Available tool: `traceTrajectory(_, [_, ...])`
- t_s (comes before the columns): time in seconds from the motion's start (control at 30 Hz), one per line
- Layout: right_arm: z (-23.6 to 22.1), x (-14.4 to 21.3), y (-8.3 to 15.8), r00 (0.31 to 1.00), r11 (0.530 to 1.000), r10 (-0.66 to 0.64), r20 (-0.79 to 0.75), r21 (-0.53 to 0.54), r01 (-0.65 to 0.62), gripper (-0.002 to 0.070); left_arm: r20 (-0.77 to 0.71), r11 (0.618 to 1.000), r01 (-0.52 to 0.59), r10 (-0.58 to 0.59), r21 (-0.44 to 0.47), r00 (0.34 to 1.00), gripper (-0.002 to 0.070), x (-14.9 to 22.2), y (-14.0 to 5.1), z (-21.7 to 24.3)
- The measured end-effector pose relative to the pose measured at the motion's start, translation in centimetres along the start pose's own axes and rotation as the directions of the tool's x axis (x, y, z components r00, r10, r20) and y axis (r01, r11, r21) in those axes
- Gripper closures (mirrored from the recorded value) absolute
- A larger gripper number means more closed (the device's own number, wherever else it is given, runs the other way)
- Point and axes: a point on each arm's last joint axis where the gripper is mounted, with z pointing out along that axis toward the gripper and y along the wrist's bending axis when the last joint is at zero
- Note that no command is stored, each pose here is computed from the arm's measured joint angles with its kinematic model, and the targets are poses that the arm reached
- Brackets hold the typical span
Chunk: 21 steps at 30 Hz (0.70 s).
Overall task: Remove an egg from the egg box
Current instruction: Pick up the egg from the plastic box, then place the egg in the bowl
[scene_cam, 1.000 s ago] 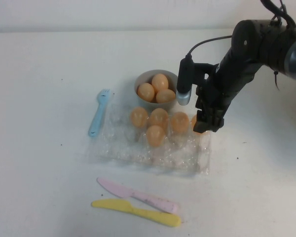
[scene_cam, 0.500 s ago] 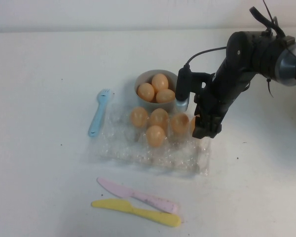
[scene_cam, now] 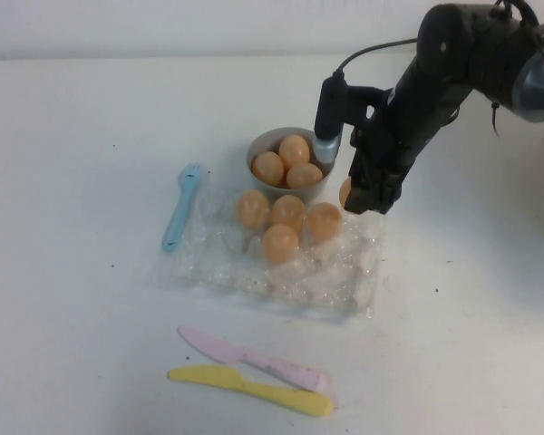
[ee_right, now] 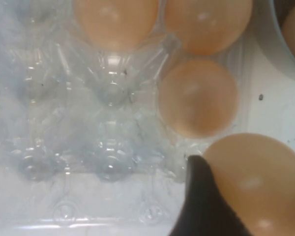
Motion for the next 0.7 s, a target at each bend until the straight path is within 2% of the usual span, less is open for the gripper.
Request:
traceTrajectory(0.2, [-3.0, -1.7, -0.6, 0.997, 0.999, 0.025, 0.068, 0.017, -0.027, 0.0322, 0.000, 1.000, 0.000, 0.000, 0.000, 1.000, 0.0678, 0.0, 0.0, 0.0])
traceTrajectory(0.43, [-4.1, -4.3, -2.0, 0.942, 0.980, 0.099, 0.321, 0.134, -0.149, 0.0323, 0.000, 1.000, 0.000, 0.000, 0.000, 1.000, 0.0678, 0.0, 0.0, 0.0])
traceTrajectory(0.57, [-2.7, -4.8, -3.4, 0.899, 0.951, 0.150, 0.412, 0.190, -0.245, 0.0323, 0.000, 1.000, 0.000, 0.000, 0.000, 1.000, 0.0678, 0.0, 0.0, 0.0])
traceTrajectory(0.7, [0.1, -4.4, -4.0, 0.900, 0.947, 0.177, 0.398, 0.179, -0.265, 0.0323, 0.000, 1.000, 0.000, 0.000, 0.000, 1.000, 0.0678, 0.0, 0.0, 0.0])
